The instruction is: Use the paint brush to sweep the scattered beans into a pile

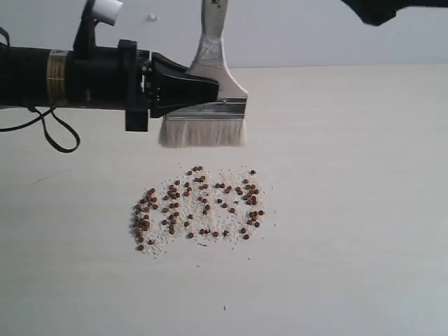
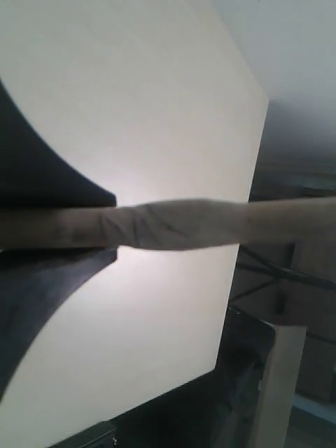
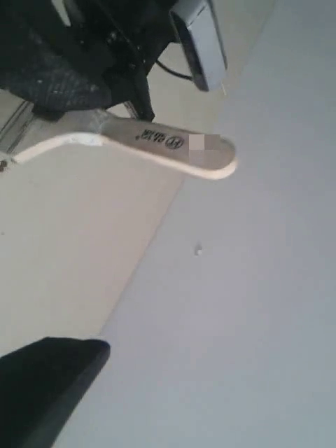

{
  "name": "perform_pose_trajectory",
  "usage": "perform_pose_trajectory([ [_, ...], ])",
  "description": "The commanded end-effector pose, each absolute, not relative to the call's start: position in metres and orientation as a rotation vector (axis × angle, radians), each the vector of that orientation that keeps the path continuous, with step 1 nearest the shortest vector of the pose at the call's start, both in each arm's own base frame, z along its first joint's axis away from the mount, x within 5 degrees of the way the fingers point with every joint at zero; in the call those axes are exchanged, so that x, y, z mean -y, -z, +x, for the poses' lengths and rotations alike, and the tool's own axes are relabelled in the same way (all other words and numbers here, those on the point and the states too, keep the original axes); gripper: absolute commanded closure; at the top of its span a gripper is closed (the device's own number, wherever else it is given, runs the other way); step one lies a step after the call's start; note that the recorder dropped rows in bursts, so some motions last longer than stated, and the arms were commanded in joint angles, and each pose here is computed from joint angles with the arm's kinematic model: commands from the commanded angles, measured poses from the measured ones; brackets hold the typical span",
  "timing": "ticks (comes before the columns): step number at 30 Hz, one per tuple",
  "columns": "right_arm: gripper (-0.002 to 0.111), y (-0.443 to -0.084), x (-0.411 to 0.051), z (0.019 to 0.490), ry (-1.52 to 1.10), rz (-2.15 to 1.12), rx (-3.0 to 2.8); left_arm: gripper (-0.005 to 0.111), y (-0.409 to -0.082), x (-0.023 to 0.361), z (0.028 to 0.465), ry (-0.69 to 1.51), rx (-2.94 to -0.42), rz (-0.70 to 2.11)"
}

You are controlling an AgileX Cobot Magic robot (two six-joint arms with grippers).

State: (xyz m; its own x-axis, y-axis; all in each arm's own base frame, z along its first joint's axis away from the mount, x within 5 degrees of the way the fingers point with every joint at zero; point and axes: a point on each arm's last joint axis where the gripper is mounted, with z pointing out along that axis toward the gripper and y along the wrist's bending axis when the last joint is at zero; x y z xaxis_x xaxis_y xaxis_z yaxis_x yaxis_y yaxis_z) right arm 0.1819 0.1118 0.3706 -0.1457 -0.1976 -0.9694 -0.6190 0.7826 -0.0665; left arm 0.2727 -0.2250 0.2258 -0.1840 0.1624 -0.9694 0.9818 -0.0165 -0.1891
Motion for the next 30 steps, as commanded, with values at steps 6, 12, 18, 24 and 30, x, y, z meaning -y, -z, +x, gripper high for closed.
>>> perform_pose_trajectory([
  [6, 0.028, -0.355, -0.144, 0.185, -0.601, -0.936, -1.439, 0.107, -0.219, 0.186, 0.287, 1.233, -1.481, 1.319],
  [12, 0.028, -0.331, -0.168, 0.208, -0.668, -1.087, -1.398, 0.107, -0.223, 0.185, 0.291, 1.227, -1.46, 1.261],
  [18, 0.028, -0.312, -0.166, 0.238, -0.76, -1.089, -1.442, 0.107, -0.223, 0.186, 0.291, 1.212, -1.438, 1.275],
  [24, 0.028, -0.317, -0.173, 0.243, -0.93, -1.146, -1.325, 0.107, -0.224, 0.188, 0.29, 1.219, -1.434, 1.273],
  [30, 0.028, -0.312, -0.183, 0.272, -0.921, -1.14, -1.347, 0.107, -0.227, 0.189, 0.292, 1.228, -1.434, 1.224],
])
